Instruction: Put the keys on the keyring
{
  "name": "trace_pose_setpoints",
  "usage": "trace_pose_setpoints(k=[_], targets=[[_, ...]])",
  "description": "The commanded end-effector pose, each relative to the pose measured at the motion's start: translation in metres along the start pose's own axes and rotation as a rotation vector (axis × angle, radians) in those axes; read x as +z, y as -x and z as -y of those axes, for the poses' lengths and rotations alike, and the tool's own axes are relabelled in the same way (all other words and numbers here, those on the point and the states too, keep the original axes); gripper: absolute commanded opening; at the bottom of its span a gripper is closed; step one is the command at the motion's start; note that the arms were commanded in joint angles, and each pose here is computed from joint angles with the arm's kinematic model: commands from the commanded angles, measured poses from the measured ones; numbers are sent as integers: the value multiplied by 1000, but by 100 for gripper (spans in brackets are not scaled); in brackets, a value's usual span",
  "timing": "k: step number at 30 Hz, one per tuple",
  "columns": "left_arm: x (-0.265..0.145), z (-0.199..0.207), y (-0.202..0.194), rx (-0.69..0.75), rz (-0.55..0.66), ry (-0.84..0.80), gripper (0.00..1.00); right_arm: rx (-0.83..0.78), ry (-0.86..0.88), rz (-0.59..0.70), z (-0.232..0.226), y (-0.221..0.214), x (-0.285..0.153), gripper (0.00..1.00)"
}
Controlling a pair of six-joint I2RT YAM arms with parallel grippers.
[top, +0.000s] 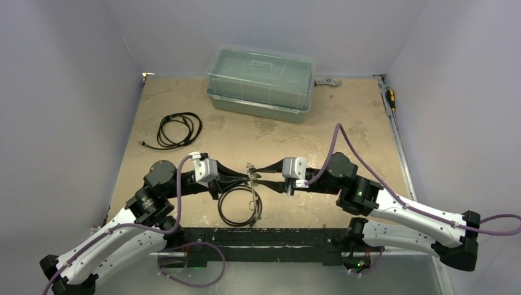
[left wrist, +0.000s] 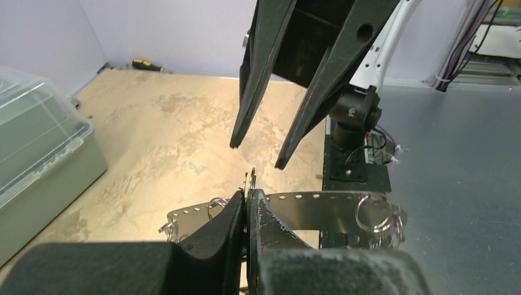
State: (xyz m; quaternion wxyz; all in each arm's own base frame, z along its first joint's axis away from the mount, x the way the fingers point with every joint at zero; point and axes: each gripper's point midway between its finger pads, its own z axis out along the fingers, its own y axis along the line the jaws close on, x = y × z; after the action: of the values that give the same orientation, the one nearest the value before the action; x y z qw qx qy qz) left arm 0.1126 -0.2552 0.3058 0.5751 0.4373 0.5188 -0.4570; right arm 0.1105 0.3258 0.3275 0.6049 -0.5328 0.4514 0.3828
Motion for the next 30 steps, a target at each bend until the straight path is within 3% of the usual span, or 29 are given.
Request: trace_pose_setpoints(k=[1, 11, 30], targets=[[-10, -6, 22, 90, 5, 51, 0, -8, -62, 52, 11, 16, -2, 34], [-19, -10, 15, 131, -91, 77, 0, 6, 51, -41, -3, -3, 16, 40], [-11, -6, -2, 108, -148, 15, 0, 11, 32, -60, 1, -8, 20, 34]])
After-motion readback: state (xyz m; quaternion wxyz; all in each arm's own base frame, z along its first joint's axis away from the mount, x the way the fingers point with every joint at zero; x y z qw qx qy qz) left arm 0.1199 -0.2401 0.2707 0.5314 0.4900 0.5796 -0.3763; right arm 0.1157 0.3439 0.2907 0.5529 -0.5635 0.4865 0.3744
